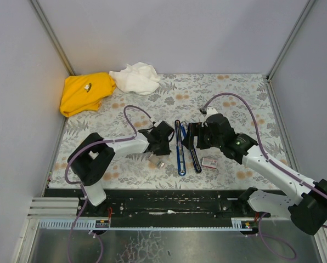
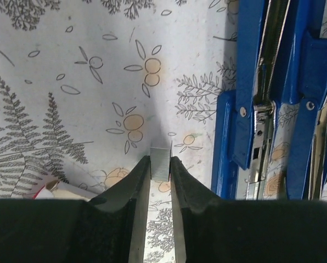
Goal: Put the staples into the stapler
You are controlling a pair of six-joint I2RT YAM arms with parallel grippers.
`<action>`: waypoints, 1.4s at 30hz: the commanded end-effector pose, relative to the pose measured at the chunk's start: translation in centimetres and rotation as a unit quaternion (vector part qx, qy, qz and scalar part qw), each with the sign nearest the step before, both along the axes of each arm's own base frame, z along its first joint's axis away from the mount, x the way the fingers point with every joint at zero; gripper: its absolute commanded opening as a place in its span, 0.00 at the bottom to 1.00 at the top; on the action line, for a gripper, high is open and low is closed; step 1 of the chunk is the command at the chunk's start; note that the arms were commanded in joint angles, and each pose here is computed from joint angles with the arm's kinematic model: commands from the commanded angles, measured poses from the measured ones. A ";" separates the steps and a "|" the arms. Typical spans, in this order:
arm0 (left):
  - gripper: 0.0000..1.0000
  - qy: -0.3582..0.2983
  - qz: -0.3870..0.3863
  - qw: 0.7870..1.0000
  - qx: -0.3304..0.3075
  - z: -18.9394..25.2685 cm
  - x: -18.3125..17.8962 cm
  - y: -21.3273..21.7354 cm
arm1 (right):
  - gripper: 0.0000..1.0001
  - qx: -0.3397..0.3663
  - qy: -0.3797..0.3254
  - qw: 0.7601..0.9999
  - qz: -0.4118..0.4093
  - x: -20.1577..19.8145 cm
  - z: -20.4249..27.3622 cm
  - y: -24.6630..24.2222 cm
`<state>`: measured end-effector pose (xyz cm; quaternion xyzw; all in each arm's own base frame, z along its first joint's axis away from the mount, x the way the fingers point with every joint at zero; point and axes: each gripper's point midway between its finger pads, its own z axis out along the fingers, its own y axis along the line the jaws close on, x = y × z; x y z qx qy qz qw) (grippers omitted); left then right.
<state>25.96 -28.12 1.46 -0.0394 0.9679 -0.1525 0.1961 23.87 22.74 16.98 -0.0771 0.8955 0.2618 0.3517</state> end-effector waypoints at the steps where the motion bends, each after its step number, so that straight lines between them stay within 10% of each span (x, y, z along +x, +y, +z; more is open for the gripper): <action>1: 0.20 -0.001 0.000 1.000 0.032 -0.6 0.3 0.5 | 0.84 0.001 -0.010 1.000 0.002 0.7 0.5 0.3; 13: 0.62 -0.028 -0.007 1.000 0.011 2.2 0.7 0.9 | 0.78 -0.010 0.019 1.000 -0.010 1.3 -0.8 0.8; 28: 0.90 -0.191 0.051 0.979 -0.043 16.8 8.7 16.0 | 0.69 -0.144 0.079 0.985 -0.051 1.3 -6.1 6.6; 42: 0.92 -0.217 0.063 0.974 -0.032 17.2 8.0 17.4 | 0.55 -0.220 0.124 0.964 -0.086 2.9 -12.0 8.9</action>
